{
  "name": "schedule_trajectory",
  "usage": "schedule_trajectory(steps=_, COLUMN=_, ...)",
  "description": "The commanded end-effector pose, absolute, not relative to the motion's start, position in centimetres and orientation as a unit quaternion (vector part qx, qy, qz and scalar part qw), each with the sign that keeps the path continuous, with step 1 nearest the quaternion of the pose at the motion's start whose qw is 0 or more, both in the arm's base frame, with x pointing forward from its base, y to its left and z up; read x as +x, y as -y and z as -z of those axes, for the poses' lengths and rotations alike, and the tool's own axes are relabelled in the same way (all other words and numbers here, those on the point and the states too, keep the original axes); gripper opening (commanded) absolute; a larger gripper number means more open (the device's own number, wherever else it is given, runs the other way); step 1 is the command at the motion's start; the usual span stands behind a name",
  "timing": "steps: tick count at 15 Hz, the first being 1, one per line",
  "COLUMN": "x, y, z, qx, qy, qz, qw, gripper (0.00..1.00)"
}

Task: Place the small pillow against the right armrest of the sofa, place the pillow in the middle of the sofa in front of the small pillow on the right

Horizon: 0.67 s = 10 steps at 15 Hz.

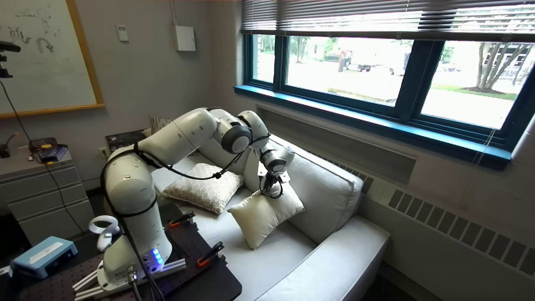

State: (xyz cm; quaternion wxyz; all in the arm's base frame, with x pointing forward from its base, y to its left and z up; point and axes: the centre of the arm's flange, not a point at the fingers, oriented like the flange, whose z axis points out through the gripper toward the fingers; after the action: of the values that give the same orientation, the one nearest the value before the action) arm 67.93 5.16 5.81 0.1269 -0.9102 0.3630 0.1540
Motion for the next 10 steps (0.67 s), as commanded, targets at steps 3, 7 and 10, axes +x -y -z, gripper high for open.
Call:
schedule_trajectory(steps=3, x=60.3, y=8.1, z=-4.9, qx=-0.888, qy=-0.316, qz=-0.232, qw=0.242, gripper=0.02)
schedule_trajectory(steps=7, x=55.4, y=17.0, z=-2.7, qx=-0.856, qy=-0.285, qz=-0.283, qw=0.327, gripper=0.02)
schedule_trajectory(steps=10, x=52.6, y=21.4, z=-2.0, qx=-0.814, qy=-0.272, qz=-0.33, qw=0.394, gripper=0.02)
